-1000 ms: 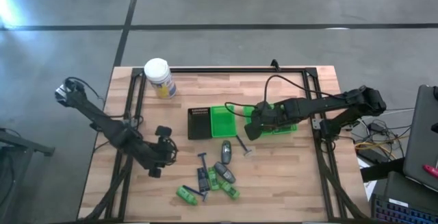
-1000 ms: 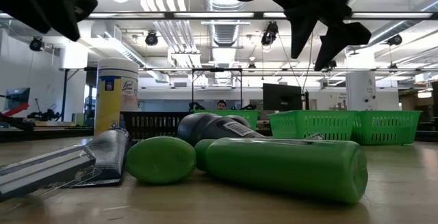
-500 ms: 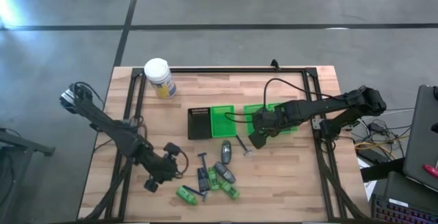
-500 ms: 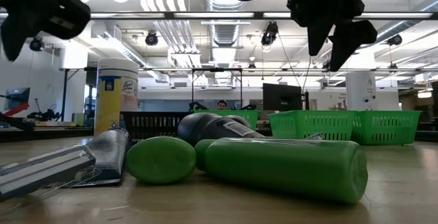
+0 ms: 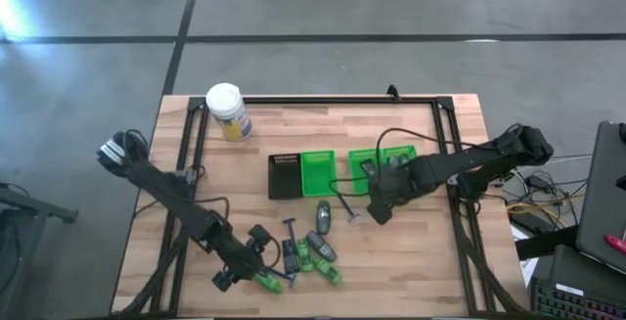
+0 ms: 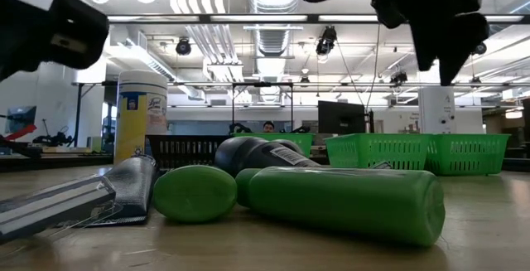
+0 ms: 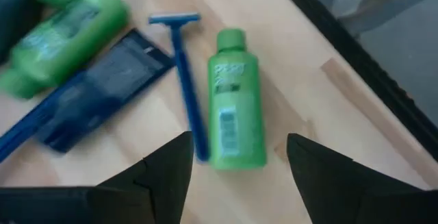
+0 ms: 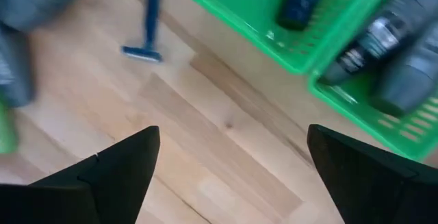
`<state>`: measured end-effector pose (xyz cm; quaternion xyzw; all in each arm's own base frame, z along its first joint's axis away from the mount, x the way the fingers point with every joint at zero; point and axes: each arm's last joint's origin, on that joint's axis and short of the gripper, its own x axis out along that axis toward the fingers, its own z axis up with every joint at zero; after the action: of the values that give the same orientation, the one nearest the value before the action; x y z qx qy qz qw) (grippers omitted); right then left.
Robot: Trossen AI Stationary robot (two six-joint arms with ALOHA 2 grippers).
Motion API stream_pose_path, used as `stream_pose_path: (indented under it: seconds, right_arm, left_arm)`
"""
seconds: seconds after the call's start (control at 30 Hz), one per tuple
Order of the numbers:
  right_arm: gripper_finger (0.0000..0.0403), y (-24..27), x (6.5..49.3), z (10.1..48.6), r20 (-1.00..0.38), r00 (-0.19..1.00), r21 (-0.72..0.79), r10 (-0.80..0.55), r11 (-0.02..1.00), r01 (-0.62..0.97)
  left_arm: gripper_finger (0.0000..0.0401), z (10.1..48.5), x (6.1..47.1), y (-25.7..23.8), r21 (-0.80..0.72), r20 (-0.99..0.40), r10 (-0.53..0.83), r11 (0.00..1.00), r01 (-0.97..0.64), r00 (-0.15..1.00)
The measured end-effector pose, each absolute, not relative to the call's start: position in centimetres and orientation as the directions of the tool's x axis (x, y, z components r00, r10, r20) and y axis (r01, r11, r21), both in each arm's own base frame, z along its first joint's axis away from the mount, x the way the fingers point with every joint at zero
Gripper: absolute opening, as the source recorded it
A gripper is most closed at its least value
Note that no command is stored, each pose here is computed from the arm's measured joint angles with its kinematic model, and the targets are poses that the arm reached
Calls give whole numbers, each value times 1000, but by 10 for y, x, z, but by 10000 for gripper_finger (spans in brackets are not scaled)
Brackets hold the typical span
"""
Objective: Pick & Place Travel size toiletries
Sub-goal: Put the green shampoo into the black bin
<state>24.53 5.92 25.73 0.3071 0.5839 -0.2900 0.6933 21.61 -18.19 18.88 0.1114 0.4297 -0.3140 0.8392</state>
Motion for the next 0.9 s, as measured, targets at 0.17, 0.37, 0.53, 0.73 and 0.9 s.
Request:
stream_pose_path:
  seconds: [0.17,0.37,0.53,0.73,0.9]
  right_arm:
    - [368,66,238,257,-993,102,34,-56,692,721]
    - [368,72,236,257,-990,114,10,-86,752,659]
    - [368,73,235,258,-988,120,-3,-101,776,631]
    - [368,73,235,258,-987,121,-1,-101,772,636]
    - [368,73,235,257,-987,121,-2,-102,775,632]
  left_arm:
    - [241,185,229,-197,-77,-810,-423,764,641,407]
    - [241,184,248,-207,-10,-845,-328,800,600,423]
    - [241,176,257,-220,-83,-857,-366,793,604,363]
    - [241,164,264,-224,-59,-892,-310,802,594,330]
    - [241,157,262,-223,-72,-921,-275,815,575,275]
